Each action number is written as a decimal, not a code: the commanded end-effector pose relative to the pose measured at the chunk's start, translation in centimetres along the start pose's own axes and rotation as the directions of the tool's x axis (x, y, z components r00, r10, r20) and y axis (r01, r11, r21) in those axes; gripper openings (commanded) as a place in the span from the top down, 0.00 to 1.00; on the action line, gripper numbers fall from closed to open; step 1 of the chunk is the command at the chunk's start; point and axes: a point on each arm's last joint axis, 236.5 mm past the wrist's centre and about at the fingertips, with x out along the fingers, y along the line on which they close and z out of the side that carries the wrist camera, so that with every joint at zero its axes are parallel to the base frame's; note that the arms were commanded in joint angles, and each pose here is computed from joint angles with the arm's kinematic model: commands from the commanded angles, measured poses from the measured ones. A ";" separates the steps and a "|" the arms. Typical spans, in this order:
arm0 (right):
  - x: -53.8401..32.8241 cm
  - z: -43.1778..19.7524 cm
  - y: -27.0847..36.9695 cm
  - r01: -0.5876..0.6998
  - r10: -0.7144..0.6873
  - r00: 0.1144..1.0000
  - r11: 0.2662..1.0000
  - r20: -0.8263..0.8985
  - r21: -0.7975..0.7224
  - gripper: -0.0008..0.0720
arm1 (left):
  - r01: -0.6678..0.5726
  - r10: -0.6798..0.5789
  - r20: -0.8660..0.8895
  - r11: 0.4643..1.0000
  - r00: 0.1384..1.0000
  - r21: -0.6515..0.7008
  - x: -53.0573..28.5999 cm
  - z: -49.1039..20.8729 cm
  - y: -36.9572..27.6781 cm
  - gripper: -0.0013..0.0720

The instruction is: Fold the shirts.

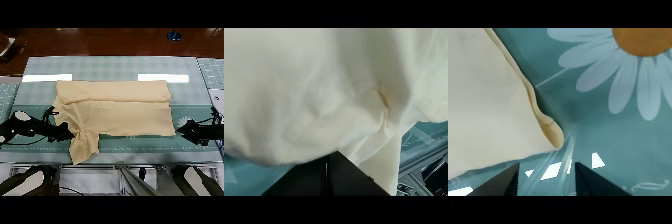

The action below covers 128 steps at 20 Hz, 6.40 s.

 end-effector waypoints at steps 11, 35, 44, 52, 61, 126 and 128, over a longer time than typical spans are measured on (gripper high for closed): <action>5.5 2.4 4.6 -0.261 0.264 0.964 0.962 -0.036 0.076 0.68 | -0.030 0.028 0.091 0.999 0.995 0.016 -0.1 2.2 0.7 0.96; 1.0 18.4 19.5 -0.265 0.291 0.956 0.898 0.023 -0.352 0.96 | 0.053 -0.130 0.425 0.981 0.896 0.187 -13.3 24.9 -11.6 0.96; 5.5 23.1 19.4 -0.266 0.282 0.959 0.926 0.025 -0.269 0.43 | 0.060 -0.117 0.391 0.986 0.913 0.154 -10.5 28.7 -10.4 0.30; 0.5 24.9 11.5 -0.164 0.176 0.983 0.972 0.057 -0.167 0.43 | -0.075 0.035 0.432 0.994 0.901 0.077 -18.7 25.2 -3.8 0.29; 8.4 20.4 15.6 -0.216 0.200 0.975 0.955 -0.100 -0.201 0.43 | -0.112 -0.051 0.539 0.958 0.841 0.265 -13.6 18.3 -10.6 0.29; 1.5 -4.4 41.8 -0.505 0.459 0.849 0.566 -0.261 -0.651 0.96 | -0.118 -0.172 0.642 0.917 0.747 0.382 -15.7 5.8 -14.0 0.96; 4.2 -4.5 42.8 -0.510 0.432 0.854 0.579 -0.290 -0.636 0.96 | -0.119 -0.172 0.635 0.914 0.753 0.388 -15.3 5.8 -14.1 0.96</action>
